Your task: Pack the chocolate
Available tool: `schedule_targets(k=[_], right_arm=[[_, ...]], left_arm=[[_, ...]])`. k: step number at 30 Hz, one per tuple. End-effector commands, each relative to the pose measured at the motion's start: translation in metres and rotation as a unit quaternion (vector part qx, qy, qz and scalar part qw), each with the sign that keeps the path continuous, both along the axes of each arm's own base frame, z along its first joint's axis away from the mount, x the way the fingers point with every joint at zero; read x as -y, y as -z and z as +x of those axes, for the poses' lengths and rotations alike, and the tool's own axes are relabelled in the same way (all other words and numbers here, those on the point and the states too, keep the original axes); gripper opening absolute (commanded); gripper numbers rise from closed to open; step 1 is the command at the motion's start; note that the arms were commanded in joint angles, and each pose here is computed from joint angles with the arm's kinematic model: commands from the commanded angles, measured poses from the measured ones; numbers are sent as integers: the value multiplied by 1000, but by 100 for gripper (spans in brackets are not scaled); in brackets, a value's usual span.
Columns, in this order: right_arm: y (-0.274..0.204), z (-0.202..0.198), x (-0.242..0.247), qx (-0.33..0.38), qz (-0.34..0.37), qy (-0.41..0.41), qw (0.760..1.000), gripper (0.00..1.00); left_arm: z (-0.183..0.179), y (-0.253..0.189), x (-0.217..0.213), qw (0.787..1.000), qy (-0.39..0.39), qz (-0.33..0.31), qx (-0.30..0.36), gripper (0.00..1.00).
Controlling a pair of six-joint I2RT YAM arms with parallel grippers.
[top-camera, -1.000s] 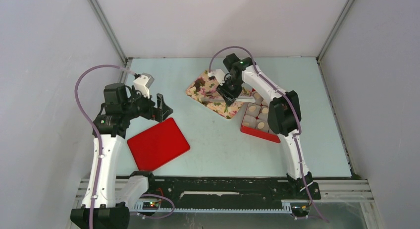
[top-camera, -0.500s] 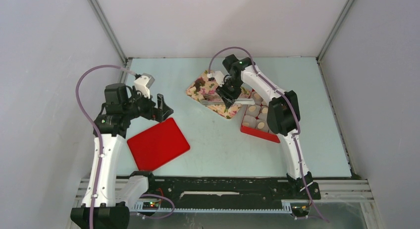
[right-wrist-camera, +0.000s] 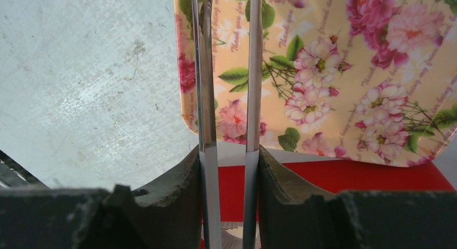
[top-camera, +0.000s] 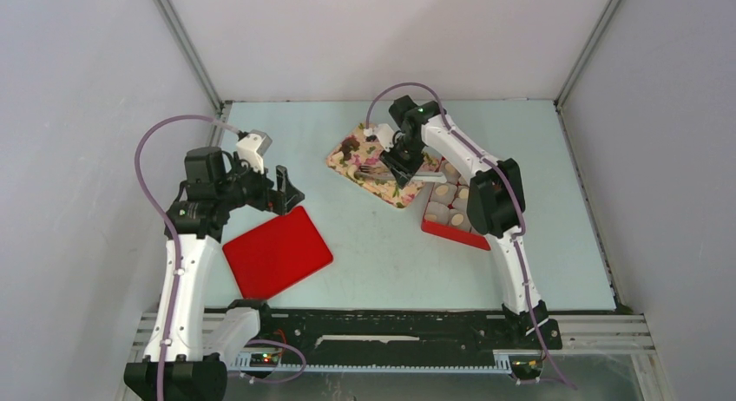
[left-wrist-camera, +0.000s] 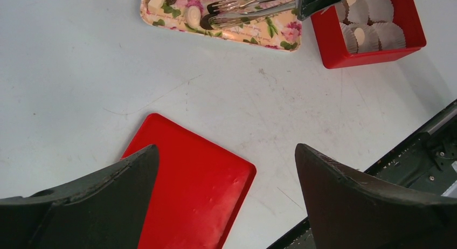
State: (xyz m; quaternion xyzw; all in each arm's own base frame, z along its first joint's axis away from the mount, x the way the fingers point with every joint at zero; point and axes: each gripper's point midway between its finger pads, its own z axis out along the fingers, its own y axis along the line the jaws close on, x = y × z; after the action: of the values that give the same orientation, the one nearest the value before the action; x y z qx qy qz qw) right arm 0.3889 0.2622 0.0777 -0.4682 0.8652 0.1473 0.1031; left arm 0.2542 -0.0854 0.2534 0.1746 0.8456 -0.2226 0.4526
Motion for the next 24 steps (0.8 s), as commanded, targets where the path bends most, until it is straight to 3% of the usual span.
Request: schedule_targets(k=[1,14,20,24], right_arm=[[-53,2,-7,53,43,-4,998,27],[-113,-62,57,82,51,28,995,24],[-101,-107,131,74,1,82,994,24],[-105,-128,185,75,-19,138,987,24]], left_arm=[[3,0,7,1000,18,-14,6,100],[25,5,60,993,117,-2,-9,97],[39,14,80,991,130,25,-17,96],[26,21,96,985,163,36,-40,100]])
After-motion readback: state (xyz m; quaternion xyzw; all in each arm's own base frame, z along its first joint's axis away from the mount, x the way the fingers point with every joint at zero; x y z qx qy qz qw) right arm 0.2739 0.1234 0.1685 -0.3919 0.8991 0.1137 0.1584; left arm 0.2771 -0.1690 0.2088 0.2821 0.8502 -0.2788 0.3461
